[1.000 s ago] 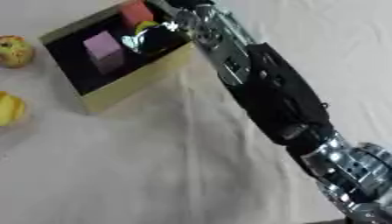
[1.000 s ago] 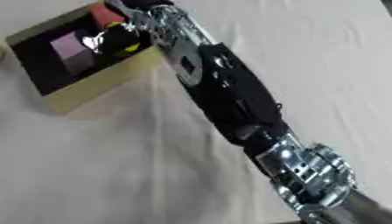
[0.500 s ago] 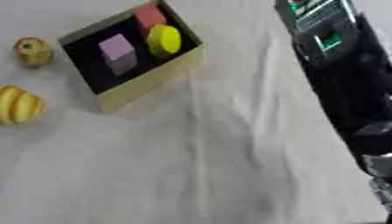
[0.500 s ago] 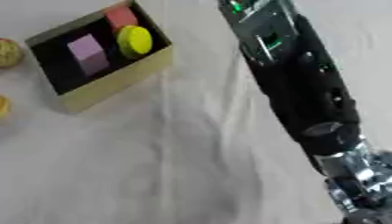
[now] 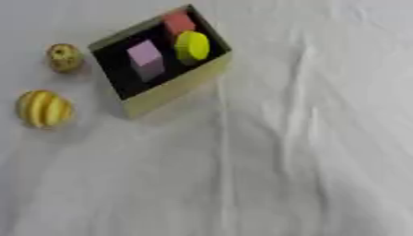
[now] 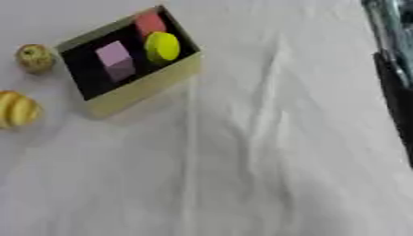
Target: Pick up objects on the table and place them in the box.
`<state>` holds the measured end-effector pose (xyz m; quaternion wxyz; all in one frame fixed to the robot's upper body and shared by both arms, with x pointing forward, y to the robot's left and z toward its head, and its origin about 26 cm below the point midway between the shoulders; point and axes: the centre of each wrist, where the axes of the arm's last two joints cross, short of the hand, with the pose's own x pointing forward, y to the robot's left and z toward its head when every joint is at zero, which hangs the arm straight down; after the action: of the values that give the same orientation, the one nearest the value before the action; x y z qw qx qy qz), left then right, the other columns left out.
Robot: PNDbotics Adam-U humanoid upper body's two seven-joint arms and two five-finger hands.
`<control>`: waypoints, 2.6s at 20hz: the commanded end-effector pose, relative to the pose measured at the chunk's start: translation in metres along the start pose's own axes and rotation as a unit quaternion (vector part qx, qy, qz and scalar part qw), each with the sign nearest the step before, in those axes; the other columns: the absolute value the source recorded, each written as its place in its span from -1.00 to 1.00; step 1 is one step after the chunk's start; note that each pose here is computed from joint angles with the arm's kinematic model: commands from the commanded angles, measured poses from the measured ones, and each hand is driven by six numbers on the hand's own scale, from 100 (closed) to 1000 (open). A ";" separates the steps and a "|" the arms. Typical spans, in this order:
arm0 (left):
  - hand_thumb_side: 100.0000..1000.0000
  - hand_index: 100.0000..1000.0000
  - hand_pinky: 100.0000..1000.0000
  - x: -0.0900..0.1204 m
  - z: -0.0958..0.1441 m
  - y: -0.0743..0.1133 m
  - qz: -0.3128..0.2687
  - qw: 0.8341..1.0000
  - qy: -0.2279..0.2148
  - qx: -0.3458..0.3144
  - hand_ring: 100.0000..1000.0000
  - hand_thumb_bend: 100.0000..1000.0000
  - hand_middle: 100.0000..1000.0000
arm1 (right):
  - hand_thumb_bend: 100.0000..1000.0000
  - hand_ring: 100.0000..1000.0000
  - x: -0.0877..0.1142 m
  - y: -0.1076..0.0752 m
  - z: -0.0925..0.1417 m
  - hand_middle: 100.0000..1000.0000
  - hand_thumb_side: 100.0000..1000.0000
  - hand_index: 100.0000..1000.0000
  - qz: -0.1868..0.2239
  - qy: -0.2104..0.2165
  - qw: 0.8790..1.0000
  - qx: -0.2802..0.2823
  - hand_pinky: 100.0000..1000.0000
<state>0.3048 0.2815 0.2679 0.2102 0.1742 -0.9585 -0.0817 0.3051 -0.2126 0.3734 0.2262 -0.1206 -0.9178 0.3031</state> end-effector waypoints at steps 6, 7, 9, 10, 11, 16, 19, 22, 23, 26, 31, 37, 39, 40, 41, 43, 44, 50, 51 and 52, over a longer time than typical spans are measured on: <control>0.17 0.78 0.48 0.005 -0.005 0.021 -0.075 0.995 -0.019 -0.056 0.58 -0.08 0.52 | -1.00 0.62 -0.003 -0.035 0.029 0.45 0.14 0.65 0.014 -0.028 0.996 -0.080 0.67; 0.17 0.78 0.48 0.005 -0.004 0.023 -0.083 0.994 -0.018 -0.063 0.58 -0.08 0.51 | -1.00 0.62 -0.005 -0.036 0.033 0.45 0.12 0.64 0.016 -0.028 0.996 -0.087 0.67; 0.15 0.79 0.48 0.004 -0.002 0.026 -0.099 0.992 -0.014 -0.082 0.58 -0.08 0.51 | -1.00 0.61 -0.010 -0.039 0.041 0.44 0.11 0.63 0.023 -0.027 0.994 -0.101 0.67; 0.14 0.79 0.48 0.004 0.000 0.027 -0.108 0.990 -0.012 -0.094 0.58 -0.08 0.51 | -1.00 0.61 -0.012 -0.040 0.044 0.44 0.10 0.63 0.025 -0.028 0.994 -0.107 0.67; 0.10 0.79 0.48 0.003 0.001 0.029 -0.118 0.987 -0.010 -0.107 0.58 -0.08 0.50 | -1.00 0.61 -0.014 -0.042 0.047 0.44 0.08 0.62 0.027 -0.028 0.993 -0.113 0.67; -0.09 0.78 0.50 0.003 0.004 0.042 -0.191 0.959 0.010 -0.208 0.56 -0.12 0.45 | -1.00 0.60 -0.023 -0.049 0.064 0.43 0.02 0.61 0.051 -0.025 0.989 -0.137 0.68; -0.08 0.77 0.53 0.003 0.005 0.050 -0.249 0.922 0.037 -0.294 0.55 -0.13 0.44 | -1.00 0.59 -0.027 -0.052 0.072 0.43 0.00 0.61 0.064 -0.022 0.987 -0.145 0.68; -0.14 0.77 0.56 0.003 0.007 0.055 -0.301 0.870 0.072 -0.384 0.56 0.00 0.46 | -1.00 0.59 -0.030 -0.054 0.077 0.42 -0.02 0.61 0.076 -0.017 0.986 -0.151 0.68; -0.16 0.77 0.56 0.004 0.007 0.056 -0.315 0.853 0.082 -0.407 0.56 0.03 0.46 | -1.00 0.58 -0.030 -0.054 0.078 0.43 -0.03 0.60 0.078 -0.016 0.985 -0.153 0.68; -0.22 0.77 0.58 0.003 0.008 0.060 -0.343 0.813 0.111 -0.458 0.58 0.08 0.48 | -1.00 0.58 -0.031 -0.055 0.081 0.42 -0.04 0.60 0.084 -0.013 0.985 -0.153 0.68; -0.33 0.78 0.59 0.001 0.016 0.062 -0.346 0.779 0.149 -0.501 0.59 0.09 0.50 | -1.00 0.58 -0.032 -0.056 0.082 0.42 -0.06 0.60 0.090 -0.015 0.984 -0.155 0.68; -0.42 0.79 0.62 -0.001 0.023 0.061 -0.343 0.755 0.179 -0.529 0.63 0.10 0.54 | -1.00 0.57 -0.032 -0.057 0.084 0.41 -0.06 0.60 0.092 -0.018 0.982 -0.163 0.68; -0.44 0.79 0.62 -0.002 0.024 0.061 -0.343 0.748 0.191 -0.535 0.63 0.10 0.54 | -1.00 0.57 -0.033 -0.057 0.084 0.41 -0.06 0.60 0.092 -0.017 0.982 -0.163 0.68; -0.46 0.79 0.62 -0.002 0.024 0.061 -0.343 0.746 0.196 -0.537 0.63 0.09 0.54 | -1.00 0.56 -0.033 -0.057 0.085 0.41 -0.05 0.60 0.092 -0.016 0.982 -0.163 0.68; -0.50 0.79 0.62 -0.002 0.025 0.060 -0.343 0.744 0.201 -0.537 0.63 0.09 0.54 | -1.00 0.56 -0.033 -0.057 0.085 0.41 -0.04 0.60 0.092 -0.015 0.982 -0.163 0.68; -0.59 0.79 0.62 -0.003 0.025 0.060 -0.343 0.741 0.212 -0.537 0.63 0.08 0.55 | -1.00 0.56 -0.034 -0.056 0.085 0.40 -0.04 0.60 0.090 -0.012 0.982 -0.164 0.68; -0.66 0.78 0.62 -0.004 0.025 0.060 -0.344 0.739 0.217 -0.537 0.63 0.07 0.56 | -1.00 0.56 -0.034 -0.056 0.086 0.40 -0.04 0.59 0.090 -0.011 0.982 -0.164 0.68; -1.00 0.79 0.64 -0.015 0.026 0.066 -0.367 0.720 0.248 -0.533 0.64 0.04 0.58 | -1.00 0.56 -0.035 -0.054 0.087 0.40 -0.03 0.59 0.088 -0.006 0.983 -0.163 0.68; -1.00 0.79 0.64 -0.017 0.027 0.067 -0.374 0.716 0.253 -0.533 0.65 0.05 0.58 | -1.00 0.56 -0.035 -0.054 0.087 0.40 -0.03 0.59 0.088 -0.006 0.983 -0.163 0.68; -1.00 0.79 0.64 -0.019 0.027 0.069 -0.378 0.712 0.259 -0.532 0.65 0.04 0.58 | -1.00 0.56 -0.035 -0.054 0.087 0.40 -0.03 0.59 0.088 -0.005 0.983 -0.163 0.68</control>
<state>0.2883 0.3512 0.2422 0.4659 0.3747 -0.5281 -0.6031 0.2939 -0.3106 0.3226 0.1880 -0.2242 -0.9422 0.1632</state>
